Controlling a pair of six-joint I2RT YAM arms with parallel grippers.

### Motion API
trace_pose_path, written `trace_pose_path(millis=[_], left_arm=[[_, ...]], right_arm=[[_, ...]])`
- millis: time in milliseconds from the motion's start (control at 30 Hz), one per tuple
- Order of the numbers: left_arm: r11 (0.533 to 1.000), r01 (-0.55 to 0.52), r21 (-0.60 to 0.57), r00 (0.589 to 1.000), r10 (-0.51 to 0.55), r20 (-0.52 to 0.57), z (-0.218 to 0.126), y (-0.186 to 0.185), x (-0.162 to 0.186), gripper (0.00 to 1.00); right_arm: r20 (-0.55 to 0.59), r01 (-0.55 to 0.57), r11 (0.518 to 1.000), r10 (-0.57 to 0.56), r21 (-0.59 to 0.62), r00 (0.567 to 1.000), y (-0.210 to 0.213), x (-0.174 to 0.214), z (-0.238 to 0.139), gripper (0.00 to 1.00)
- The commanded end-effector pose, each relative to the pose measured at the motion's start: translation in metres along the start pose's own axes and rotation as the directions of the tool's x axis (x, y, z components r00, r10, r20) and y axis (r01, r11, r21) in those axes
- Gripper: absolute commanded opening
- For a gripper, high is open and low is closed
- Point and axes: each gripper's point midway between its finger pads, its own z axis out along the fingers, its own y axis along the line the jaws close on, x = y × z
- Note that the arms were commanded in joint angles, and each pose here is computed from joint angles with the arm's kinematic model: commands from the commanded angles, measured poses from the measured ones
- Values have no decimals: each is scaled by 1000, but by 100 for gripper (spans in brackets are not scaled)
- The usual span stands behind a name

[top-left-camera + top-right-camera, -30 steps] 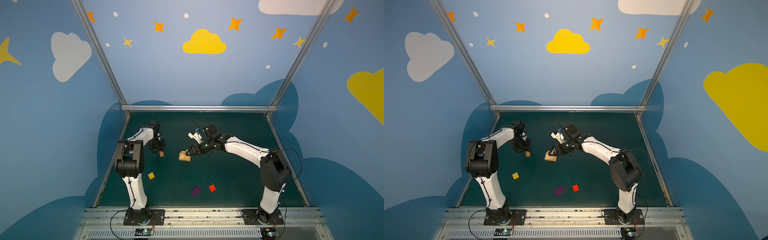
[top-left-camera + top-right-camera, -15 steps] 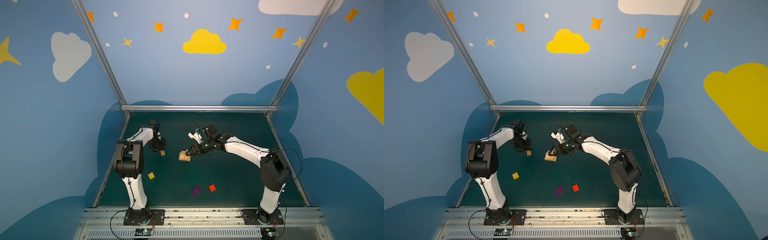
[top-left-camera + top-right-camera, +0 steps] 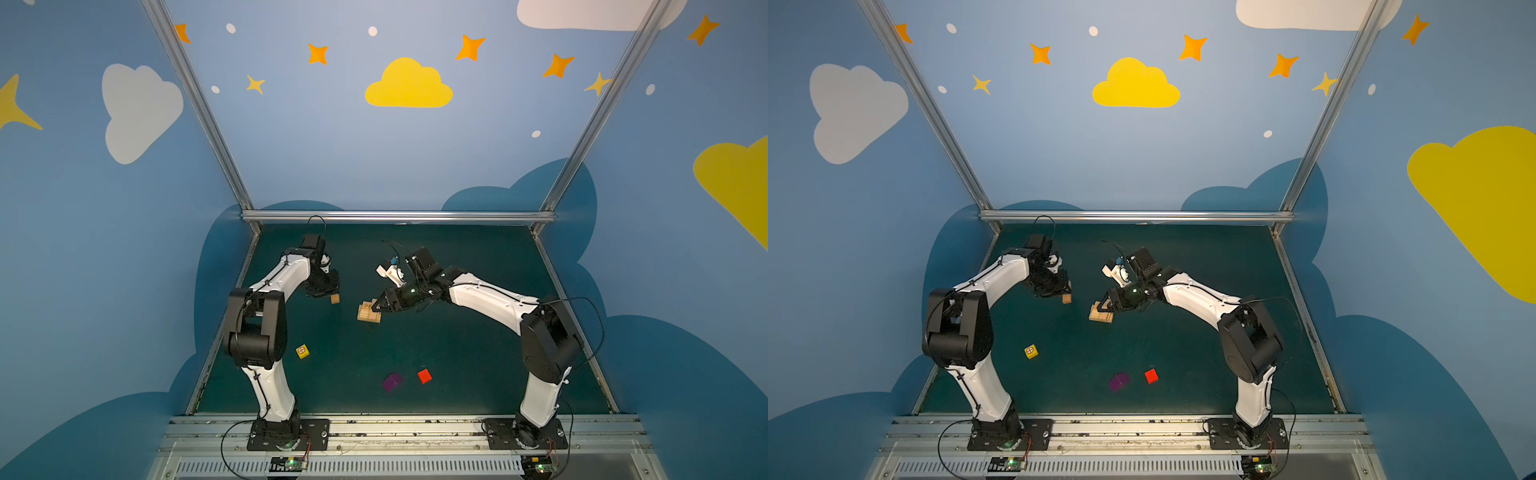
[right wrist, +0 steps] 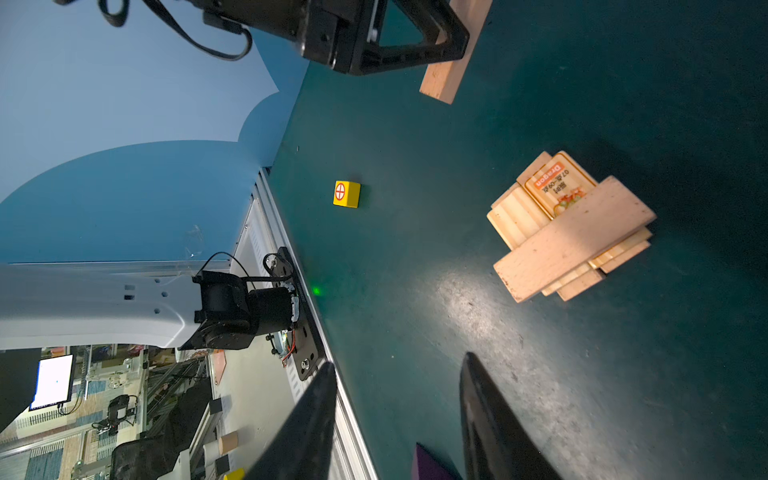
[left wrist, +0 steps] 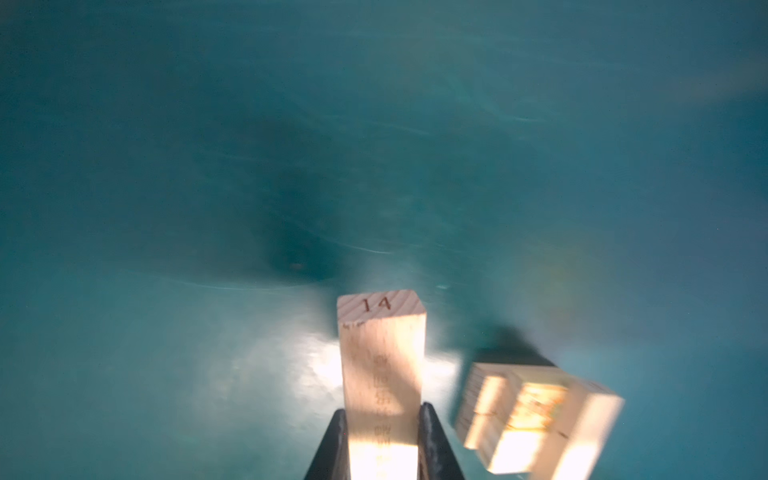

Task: Build the wood block tower
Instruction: 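Lift the block marked 14 and carry it over the Dragon stack with the left gripper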

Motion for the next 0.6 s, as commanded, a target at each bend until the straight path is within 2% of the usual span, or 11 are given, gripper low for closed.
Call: trace_pose_path(millis=[0,567], left_arm=[[999,-6,40,1000,6,8,-6,-12,3,23],[995,-65,80,997,67,-25,-2,-36,15,24]], right_arm=[[22,18,1000,-19,14,1000,6,-6,-9,44],[15,9,1000,-9,25,1000,-2,0,-6,44]])
